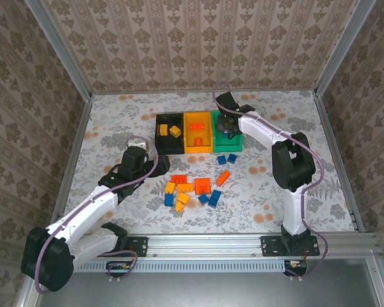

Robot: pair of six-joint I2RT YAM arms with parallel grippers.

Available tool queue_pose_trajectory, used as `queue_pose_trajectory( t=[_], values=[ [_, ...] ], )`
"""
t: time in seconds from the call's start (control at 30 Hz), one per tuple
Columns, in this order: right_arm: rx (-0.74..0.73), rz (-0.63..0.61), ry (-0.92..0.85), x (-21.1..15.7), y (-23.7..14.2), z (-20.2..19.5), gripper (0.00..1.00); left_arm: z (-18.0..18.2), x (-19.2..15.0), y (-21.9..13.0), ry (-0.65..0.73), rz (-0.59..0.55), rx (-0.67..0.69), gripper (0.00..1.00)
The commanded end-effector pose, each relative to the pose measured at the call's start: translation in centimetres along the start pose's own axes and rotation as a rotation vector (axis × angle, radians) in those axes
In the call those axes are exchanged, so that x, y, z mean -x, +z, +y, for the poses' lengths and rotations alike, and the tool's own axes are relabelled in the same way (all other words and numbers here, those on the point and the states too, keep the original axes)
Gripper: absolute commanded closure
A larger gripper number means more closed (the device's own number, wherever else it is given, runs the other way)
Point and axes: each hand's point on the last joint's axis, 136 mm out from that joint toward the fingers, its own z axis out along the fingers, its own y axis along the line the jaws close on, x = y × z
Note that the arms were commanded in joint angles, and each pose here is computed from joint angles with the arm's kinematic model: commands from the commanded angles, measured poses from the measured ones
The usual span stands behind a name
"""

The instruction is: Sort the legos into containers by color

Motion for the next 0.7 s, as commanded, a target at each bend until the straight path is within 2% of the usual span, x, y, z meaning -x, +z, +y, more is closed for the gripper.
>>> queue_pose_trajectory(
  t=[0.0,0.13,0.4,0.5,0.67],
  values=[
    [0.013,-0.008,0.008,0.8,-1.2,0.4,0.4,-0.7,-0.1,-0.2,0.037,0.036,-0.019,0.01],
    [0.055,-0.027,0.011,0.8,-3.1,1.0,0.35,-1.3,-1.4,0.1,0.076,0.113,-0.014,0.05],
    [0.153,-0.029,0.041,-2.3,-5.7,1.0,0.34,-3.9,-6.2,2.4,0.272,0.297,0.008,0.04],
    [0.168,-0.025,0.042,-3.3,-6.1,0.7,0.33,-4.7,-6.7,3.9,0.328,0.328,0.034,0.0],
    [0.163,-0.024,0.04,-4.1,-6.6,0.0,0.33,-5.2,-7.5,6.2,0.377,0.371,0.066,0.04]
  ],
)
